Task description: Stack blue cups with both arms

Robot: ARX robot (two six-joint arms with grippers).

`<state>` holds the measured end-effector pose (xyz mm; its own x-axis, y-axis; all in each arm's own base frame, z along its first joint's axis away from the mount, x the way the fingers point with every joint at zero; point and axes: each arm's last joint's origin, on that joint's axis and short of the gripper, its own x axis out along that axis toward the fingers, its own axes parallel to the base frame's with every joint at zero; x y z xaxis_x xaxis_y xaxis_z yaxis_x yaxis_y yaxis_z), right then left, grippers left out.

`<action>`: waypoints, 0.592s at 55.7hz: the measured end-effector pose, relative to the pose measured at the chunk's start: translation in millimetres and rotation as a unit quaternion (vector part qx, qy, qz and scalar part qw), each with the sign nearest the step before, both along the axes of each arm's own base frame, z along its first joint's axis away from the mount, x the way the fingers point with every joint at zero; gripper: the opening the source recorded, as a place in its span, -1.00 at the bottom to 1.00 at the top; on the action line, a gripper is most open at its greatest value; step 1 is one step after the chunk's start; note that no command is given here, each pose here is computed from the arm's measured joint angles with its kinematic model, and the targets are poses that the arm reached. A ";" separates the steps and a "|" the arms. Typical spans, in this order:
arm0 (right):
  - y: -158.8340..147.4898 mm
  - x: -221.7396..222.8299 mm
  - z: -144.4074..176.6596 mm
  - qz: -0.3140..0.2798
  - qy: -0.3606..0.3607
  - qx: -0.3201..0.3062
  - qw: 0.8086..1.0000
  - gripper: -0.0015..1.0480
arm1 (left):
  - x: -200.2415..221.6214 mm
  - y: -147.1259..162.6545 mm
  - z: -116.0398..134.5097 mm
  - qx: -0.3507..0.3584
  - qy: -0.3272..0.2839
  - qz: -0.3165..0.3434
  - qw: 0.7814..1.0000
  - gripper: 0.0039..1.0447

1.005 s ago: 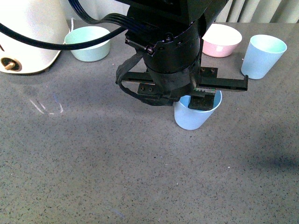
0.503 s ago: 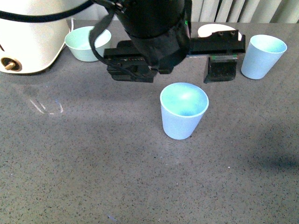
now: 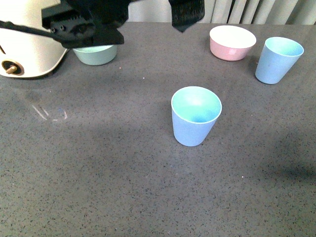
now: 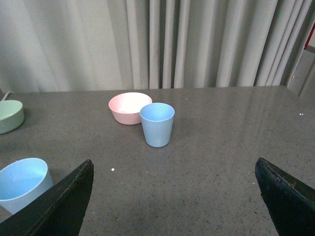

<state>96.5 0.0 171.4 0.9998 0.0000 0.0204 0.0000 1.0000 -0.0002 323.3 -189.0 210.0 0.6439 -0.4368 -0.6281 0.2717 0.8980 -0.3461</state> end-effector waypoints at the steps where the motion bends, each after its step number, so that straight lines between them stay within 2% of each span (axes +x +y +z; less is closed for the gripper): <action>1: 0.0 0.0 0.0 0.000 0.000 0.000 1.000 0.83 | -0.1 0.6 1.9 -0.002 -0.003 0.001 1.000 0.84; 7: 0.0 0.0 0.0 0.000 0.000 0.000 1.000 0.83 | -0.9 0.6 -0.5 0.009 -0.016 0.003 1.000 0.82; 8: 0.0 0.0 0.0 0.000 0.000 0.000 1.000 0.83 | -0.6 1.5 -5.2 0.029 -0.080 0.036 0.996 0.73; 12: 0.0 0.0 0.0 0.000 0.000 0.000 1.000 0.83 | -6.3 12.4 -15.5 0.075 -0.210 0.105 0.969 0.52; 16: 0.0 0.0 0.0 0.000 0.000 0.000 1.000 0.83 | -26.6 42.3 -23.7 0.100 -0.301 0.170 0.933 0.25; 19: 0.0 0.0 0.0 0.000 0.000 0.000 1.000 0.83 | -44.4 70.0 -17.5 0.089 -0.353 0.196 0.910 0.01; 25: 0.0 0.0 0.0 0.000 0.000 0.000 1.000 0.83 | -66.9 99.0 -13.4 0.089 -0.379 0.207 0.898 -0.34; 30: 0.0 0.0 0.0 0.000 0.000 0.000 1.000 0.83 | -83.0 115.0 -22.3 0.099 -0.371 0.201 0.901 -0.61; 33: 0.0 0.0 0.0 0.000 0.000 0.000 1.000 0.83 | -95.2 125.7 -28.6 0.103 -0.367 0.195 0.904 -0.85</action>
